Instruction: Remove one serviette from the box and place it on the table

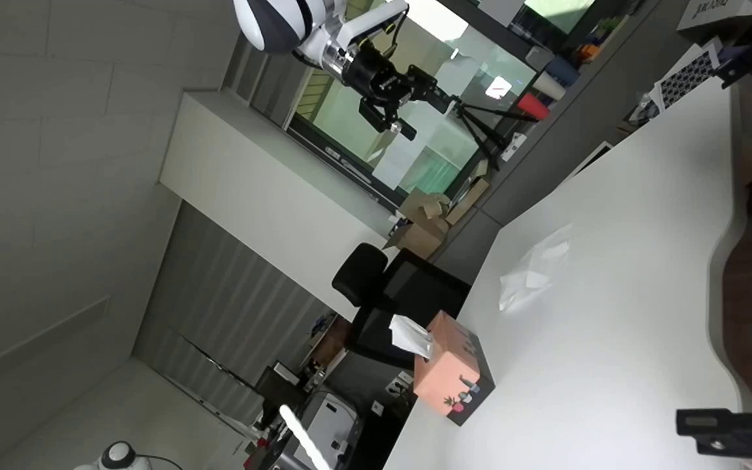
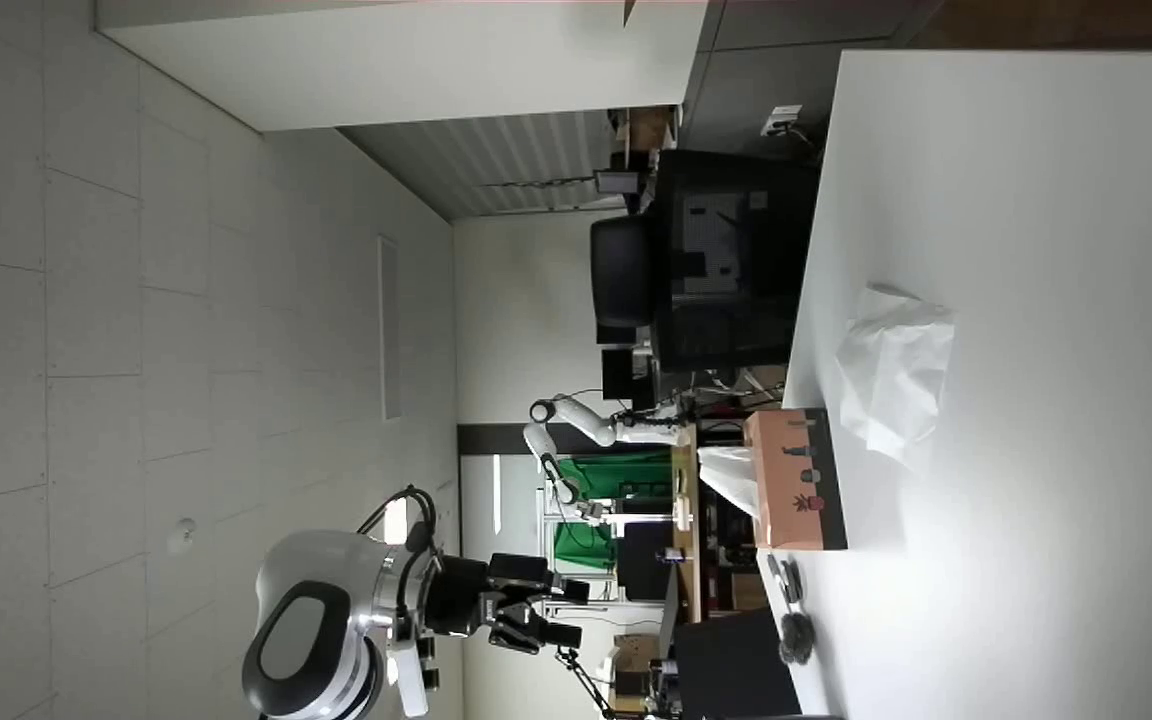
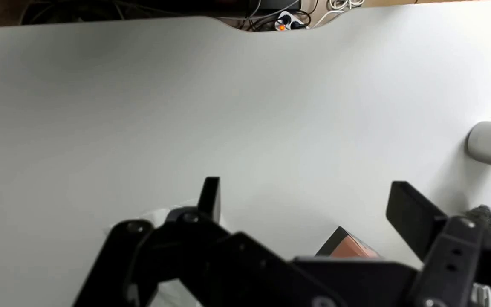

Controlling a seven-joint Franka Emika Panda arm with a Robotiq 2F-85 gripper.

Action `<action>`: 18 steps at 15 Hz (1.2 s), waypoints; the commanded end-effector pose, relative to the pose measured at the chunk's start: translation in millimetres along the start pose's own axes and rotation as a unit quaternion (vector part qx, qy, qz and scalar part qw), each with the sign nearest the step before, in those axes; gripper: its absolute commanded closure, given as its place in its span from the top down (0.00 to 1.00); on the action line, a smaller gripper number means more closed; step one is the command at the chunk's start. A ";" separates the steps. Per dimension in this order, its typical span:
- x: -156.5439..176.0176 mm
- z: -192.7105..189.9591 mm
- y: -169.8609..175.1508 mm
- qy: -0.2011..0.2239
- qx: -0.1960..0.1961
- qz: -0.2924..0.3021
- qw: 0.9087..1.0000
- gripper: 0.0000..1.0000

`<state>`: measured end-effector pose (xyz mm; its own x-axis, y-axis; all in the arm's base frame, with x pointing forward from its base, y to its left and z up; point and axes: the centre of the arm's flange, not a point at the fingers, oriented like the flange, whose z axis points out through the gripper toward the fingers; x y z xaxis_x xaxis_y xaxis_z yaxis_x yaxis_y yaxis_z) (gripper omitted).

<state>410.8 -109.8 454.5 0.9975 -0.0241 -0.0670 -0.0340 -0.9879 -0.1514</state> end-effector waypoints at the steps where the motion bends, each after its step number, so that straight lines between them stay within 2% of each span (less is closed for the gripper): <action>1: 0.0 0.0 0.0 0.000 0.000 0.000 1.000 1.00; 3: 8.0 -0.8 3.7 0.013 -0.001 0.002 1.000 1.00; 6: 50.6 -1.0 14.4 0.071 -0.022 0.017 0.997 1.00; 11: 154.9 15.6 15.0 0.128 -0.041 0.020 0.991 1.00; 14: 215.1 30.3 -1.4 0.142 -0.042 0.033 0.988 1.00; 18: 287.0 49.0 -42.3 0.123 -0.048 0.061 0.989 1.00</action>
<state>624.3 -87.3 388.8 0.9738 -0.1154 0.1961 -0.1019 -0.9918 -0.0778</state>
